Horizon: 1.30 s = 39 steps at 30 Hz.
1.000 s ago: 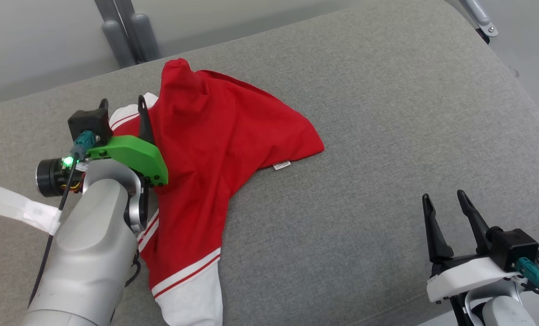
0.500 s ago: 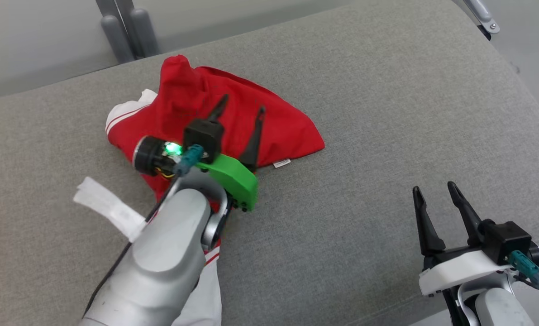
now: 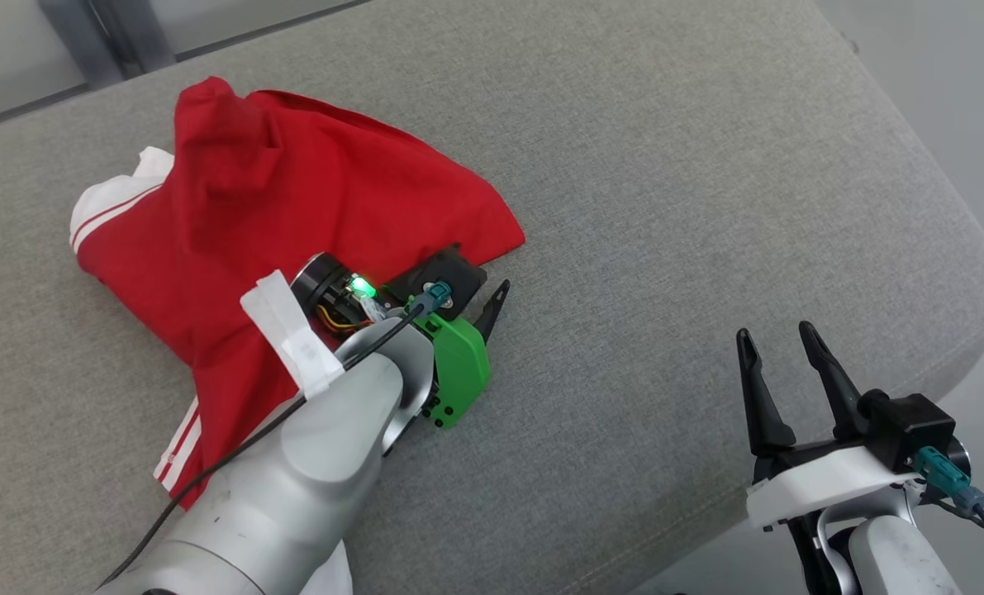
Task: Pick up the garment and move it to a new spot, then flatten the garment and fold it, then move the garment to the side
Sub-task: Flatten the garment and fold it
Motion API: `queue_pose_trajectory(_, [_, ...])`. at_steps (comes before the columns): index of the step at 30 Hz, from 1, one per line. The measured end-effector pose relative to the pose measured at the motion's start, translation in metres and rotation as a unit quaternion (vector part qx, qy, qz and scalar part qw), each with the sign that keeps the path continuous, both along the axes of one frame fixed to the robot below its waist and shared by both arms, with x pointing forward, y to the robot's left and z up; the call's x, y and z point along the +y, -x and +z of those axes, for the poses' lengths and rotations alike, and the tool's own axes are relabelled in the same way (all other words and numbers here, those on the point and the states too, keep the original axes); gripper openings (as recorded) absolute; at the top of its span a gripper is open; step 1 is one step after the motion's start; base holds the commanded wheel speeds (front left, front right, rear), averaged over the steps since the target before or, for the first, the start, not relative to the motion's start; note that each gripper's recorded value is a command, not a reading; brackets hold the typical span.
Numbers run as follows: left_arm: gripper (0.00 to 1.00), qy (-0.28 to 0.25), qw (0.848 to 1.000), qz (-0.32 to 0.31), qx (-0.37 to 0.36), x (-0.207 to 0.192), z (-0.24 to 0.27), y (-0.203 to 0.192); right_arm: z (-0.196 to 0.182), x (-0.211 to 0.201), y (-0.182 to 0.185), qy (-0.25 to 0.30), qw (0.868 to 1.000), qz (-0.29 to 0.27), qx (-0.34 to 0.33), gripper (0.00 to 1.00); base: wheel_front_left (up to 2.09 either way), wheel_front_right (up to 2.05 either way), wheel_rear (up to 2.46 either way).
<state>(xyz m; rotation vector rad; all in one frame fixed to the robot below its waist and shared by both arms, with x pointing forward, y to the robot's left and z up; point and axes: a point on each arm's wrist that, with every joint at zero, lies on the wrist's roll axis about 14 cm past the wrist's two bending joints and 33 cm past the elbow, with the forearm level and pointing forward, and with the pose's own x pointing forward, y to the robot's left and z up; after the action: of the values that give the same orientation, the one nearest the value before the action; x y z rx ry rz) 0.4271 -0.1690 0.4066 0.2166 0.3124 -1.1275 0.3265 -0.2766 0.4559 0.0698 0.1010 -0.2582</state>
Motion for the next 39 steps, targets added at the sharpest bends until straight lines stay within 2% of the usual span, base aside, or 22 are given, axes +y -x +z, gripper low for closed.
queue_pose_trajectory(5, [1.00,-0.049,0.999,0.005,0.007,0.004,-0.026,-0.013,-0.005,-0.006,0.003,0.001,1.000,-0.015,0.010,1.00,0.00,0.00,0.00])
queue_pose_trajectory(6, [0.97,-0.057,0.998,0.007,0.009,0.005,-0.030,-0.015,-0.005,-0.007,0.004,0.001,1.000,-0.017,0.012,1.00,0.00,0.00,0.00])
queue_pose_trajectory(7, [0.33,-0.066,0.998,0.011,0.011,0.006,-0.033,-0.018,-0.006,-0.008,0.004,0.001,1.000,-0.019,0.014,1.00,0.00,0.00,0.00])
queue_pose_trajectory(8, [0.00,-0.074,0.997,0.013,0.012,0.007,-0.035,-0.021,-0.007,-0.008,0.005,0.001,1.000,-0.020,0.015,1.00,0.00,0.00,0.00])
queue_pose_trajectory(13, [0.00,-0.076,0.997,0.027,0.021,0.013,-0.032,-0.029,-0.008,-0.007,0.004,-0.002,1.000,-0.019,0.015,1.00,0.00,0.00,0.00])
queue_pose_trajectory(16, [0.00,-0.054,0.998,0.030,0.019,0.010,-0.020,-0.029,-0.007,-0.004,0.002,-0.005,1.000,-0.015,0.011,1.00,0.00,0.00,0.00])
queue_pose_trajectory(19, [0.00,-0.010,0.999,0.022,0.027,-0.001,0.002,-0.022,-0.005,-0.001,0.001,-0.007,1.000,-0.011,0.005,1.00,0.00,0.00,0.00])
queue_pose_trajectory(23, [0.00,0.034,0.997,-0.025,0.067,-0.023,0.024,0.017,-0.003,0.000,0.003,-0.010,1.000,-0.009,0.001,1.00,0.00,0.00,0.00])
queue_pose_trajectory(26, [0.00,0.052,0.990,-0.079,0.103,-0.037,0.035,0.062,-0.003,0.002,0.005,-0.013,1.000,-0.007,0.000,1.00,0.00,0.00,0.00])
queue_pose_trajectory(29, [0.00,0.069,0.986,-0.099,0.114,-0.046,0.044,0.086,-0.003,0.003,0.006,-0.014,1.000,-0.007,0.000,1.00,0.00,0.00,0.00])
queue_pose_trajectory(30, [0.26,0.077,0.986,-0.099,0.114,-0.047,0.045,0.090,-0.004,0.003,0.007,-0.014,1.000,-0.007,0.001,1.00,0.00,0.00,0.00])
queue_pose_trajectory(31, [1.00,0.089,0.984,-0.100,0.117,-0.049,0.047,0.094,-0.004,0.003,0.008,-0.014,1.000,-0.007,0.002,1.00,0.00,0.00,0.00])
queue_pose_trajectory(35, [1.00,0.125,0.969,-0.096,0.190,-0.051,0.044,0.119,-0.005,-0.001,0.011,-0.014,1.000,-0.015,0.005,1.00,0.00,0.00,0.00])
queue_pose_trajectory(39, [1.00,0.156,0.959,-0.092,0.219,-0.053,0.052,0.126,-0.005,-0.005,0.012,-0.013,1.000,-0.021,0.005,1.00,0.00,0.00,0.00])
